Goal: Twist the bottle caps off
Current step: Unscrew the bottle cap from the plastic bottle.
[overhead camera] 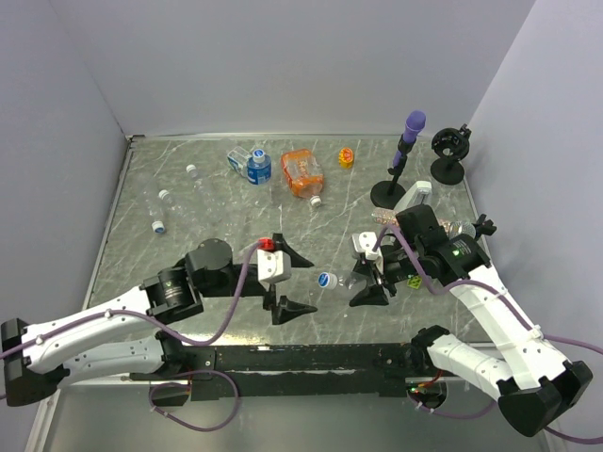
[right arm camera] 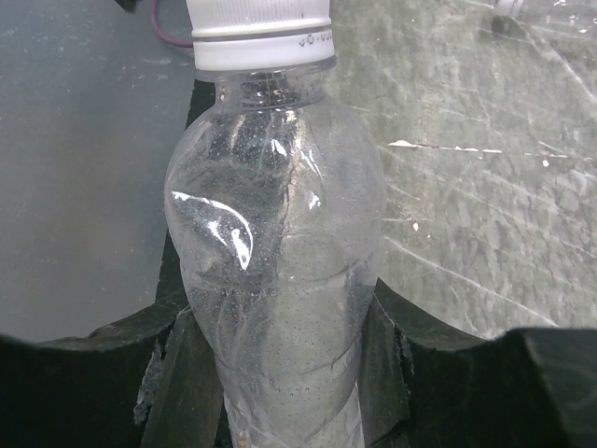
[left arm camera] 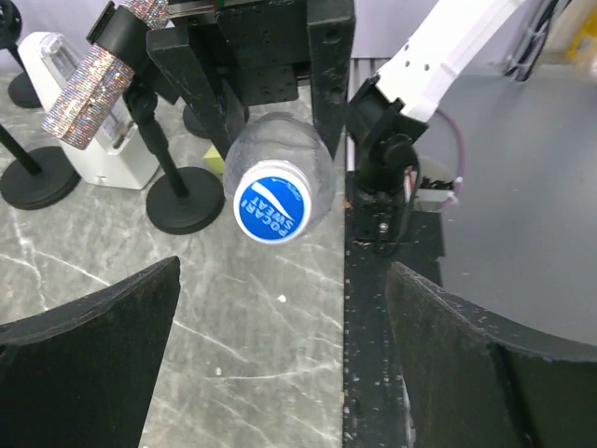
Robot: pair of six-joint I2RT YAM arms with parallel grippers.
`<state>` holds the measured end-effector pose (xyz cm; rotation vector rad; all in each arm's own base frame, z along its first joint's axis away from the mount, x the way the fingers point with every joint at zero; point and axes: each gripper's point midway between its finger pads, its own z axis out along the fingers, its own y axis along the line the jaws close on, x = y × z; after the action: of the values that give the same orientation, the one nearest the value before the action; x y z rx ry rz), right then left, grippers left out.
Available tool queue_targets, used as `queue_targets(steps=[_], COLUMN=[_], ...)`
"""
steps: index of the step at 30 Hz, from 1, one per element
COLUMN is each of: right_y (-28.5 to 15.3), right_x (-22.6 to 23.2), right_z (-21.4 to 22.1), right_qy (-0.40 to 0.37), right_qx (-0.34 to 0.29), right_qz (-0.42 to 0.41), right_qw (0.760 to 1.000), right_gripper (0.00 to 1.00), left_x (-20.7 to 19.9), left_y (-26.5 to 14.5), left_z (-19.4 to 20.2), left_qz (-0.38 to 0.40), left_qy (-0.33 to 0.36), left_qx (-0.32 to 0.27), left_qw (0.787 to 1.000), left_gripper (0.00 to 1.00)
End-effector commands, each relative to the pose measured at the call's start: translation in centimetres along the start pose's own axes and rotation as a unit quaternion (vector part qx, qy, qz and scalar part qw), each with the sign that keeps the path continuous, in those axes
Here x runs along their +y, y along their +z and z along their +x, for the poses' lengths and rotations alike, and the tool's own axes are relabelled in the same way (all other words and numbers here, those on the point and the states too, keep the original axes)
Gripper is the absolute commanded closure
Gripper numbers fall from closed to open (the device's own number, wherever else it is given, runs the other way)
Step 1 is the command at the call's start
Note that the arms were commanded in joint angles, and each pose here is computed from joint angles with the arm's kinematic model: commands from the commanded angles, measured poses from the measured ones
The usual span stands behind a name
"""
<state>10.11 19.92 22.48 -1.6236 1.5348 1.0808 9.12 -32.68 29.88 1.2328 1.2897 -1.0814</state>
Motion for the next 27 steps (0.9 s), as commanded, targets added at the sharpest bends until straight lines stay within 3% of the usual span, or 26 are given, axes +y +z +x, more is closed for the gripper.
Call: queue_targets(steps=[1,13,22,27], right_y=[0.2,0.4,0.5,0.5], right_x=[-0.4,-1.1,-1.2,-1.2], right_z=[-0.2,0.1,0.2,0.4], right_qy=[-0.016,-0.001,0.004,0.005], right_qx=[-0.009,0.001,0.003,0.004], right_qz=[-0.001,0.010,0.009,0.009], right_qw=[1.000,1.000,1.000,1.000], right_gripper=[0.75,0.75,0.75,0.75], left_x=[0.9,0.8,1.0,1.0], left_y=[0.3,1.2,2.2,2.3], left_z=[-4.8,-4.6,-3.8,-3.8], left_qz=[-0.020,-0.015,-0.017,-0.016], left_qy=[0.054,0.028,0.020,0.018], left_qx=[-0.063,-0.064,-0.039,-0.035], left_qw=[0.996,0.997,0.999,0.999], left_gripper=[0.09,0.36,0.46,0.64])
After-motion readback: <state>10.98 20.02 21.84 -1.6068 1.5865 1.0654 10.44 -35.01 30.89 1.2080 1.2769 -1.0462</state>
